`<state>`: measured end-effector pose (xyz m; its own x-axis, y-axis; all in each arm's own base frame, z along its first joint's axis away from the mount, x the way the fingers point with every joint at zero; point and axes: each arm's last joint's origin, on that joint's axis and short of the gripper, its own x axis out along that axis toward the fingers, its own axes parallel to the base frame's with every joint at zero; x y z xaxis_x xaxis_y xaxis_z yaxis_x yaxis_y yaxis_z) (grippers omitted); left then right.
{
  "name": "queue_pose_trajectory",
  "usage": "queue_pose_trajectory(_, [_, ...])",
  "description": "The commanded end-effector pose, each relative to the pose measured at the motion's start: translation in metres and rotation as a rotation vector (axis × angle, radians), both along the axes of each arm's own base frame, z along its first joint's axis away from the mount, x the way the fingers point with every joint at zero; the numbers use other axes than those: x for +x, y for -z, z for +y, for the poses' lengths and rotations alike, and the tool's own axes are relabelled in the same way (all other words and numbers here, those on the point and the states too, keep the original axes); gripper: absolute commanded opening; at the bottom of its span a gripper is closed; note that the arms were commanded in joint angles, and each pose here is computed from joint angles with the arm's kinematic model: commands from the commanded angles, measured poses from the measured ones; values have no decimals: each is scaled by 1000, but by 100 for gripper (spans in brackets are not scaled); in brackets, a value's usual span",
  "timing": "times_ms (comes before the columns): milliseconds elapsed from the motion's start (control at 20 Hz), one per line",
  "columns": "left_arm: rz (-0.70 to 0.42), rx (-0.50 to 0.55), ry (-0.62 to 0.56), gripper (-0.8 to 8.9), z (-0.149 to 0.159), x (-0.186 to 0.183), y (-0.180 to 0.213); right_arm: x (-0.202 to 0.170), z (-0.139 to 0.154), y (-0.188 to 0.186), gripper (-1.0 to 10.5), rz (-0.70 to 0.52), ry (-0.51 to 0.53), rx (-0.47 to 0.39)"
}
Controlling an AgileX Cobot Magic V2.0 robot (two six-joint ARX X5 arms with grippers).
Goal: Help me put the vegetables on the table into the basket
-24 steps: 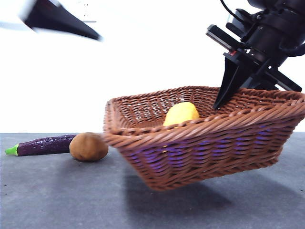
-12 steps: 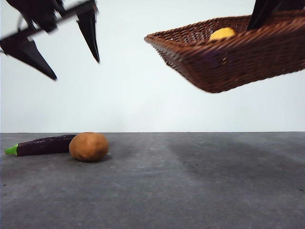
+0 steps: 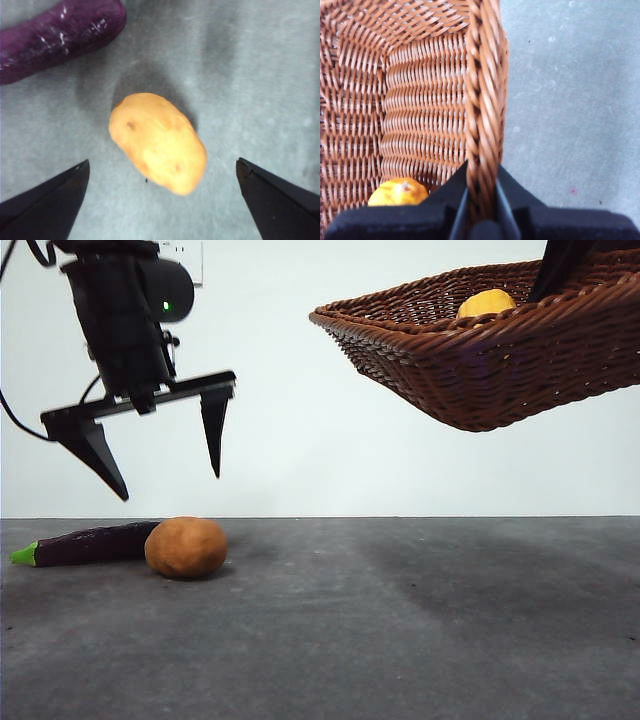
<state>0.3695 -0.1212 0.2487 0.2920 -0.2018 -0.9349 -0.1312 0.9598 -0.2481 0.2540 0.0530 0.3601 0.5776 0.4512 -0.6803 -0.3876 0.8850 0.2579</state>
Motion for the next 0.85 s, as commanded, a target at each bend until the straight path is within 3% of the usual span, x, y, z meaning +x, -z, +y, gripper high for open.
queue_pose_trajectory(50, [42,-16,-12,490,-1,7,16,0,0,-4,-12,-31,-16,5])
queue_pose_trajectory(850, [92,-39,-90,490,-8,25,55,1,1,-6,-12,-62,-55,14])
